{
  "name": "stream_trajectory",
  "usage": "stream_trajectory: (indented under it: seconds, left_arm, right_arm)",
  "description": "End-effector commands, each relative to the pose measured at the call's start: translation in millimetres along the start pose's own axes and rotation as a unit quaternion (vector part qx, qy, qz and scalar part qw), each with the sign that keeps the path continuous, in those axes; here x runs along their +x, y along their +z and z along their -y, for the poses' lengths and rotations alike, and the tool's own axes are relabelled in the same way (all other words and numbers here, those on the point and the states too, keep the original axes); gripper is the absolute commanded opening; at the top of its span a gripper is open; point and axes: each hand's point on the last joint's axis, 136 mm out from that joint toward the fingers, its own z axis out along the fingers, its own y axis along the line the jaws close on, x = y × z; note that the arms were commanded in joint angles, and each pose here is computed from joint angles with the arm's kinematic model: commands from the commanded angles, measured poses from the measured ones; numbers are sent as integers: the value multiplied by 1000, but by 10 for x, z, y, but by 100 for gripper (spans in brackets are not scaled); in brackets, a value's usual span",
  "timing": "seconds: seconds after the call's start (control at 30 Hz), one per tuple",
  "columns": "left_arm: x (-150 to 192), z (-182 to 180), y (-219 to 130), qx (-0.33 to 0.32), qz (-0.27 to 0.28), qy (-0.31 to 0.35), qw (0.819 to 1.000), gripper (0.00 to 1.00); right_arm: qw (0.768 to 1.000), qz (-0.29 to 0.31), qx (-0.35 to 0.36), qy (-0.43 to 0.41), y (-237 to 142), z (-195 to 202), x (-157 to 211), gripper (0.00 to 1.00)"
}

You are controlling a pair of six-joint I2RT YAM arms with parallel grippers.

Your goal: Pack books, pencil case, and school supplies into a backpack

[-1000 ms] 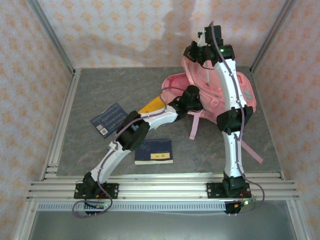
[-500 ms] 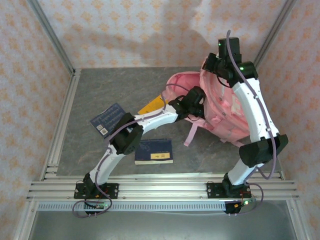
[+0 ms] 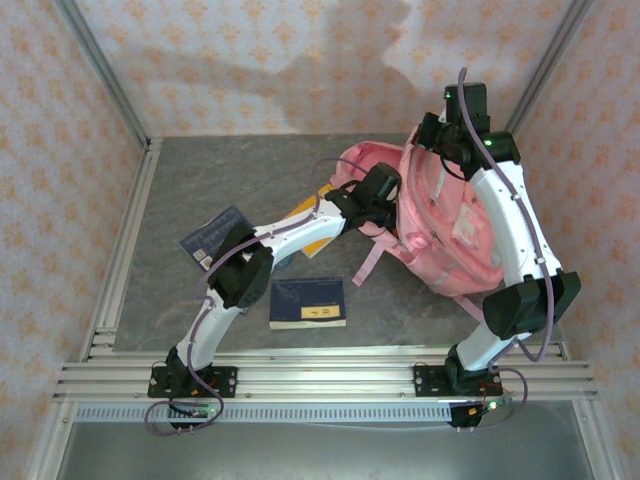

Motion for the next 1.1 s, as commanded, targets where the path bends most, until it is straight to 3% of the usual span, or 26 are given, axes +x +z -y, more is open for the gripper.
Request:
stream_trajectory:
  seconds: [0.0, 0.17, 0.4, 0.6, 1.07]
  left_arm:
    - [42, 362, -367, 15, 2, 40, 999, 100]
    - [-57, 383, -669, 14, 20, 54, 998, 100]
    - [134, 284, -748, 5, -26, 80, 996, 100]
    - [-133, 108, -959, 3, 5, 33, 999, 100]
    - [-534, 797, -1258, 110, 52, 36, 992, 100]
  right_arm:
    - [999, 33, -9, 3, -178, 25, -164, 0]
    - [999, 30, -16, 6, -212, 44, -138, 0]
    - [999, 30, -27, -3, -270, 23, -102, 0]
    - [998, 33, -48, -4, -340, -27, -110, 0]
    - [991, -9, -135, 0, -259, -284, 106, 0]
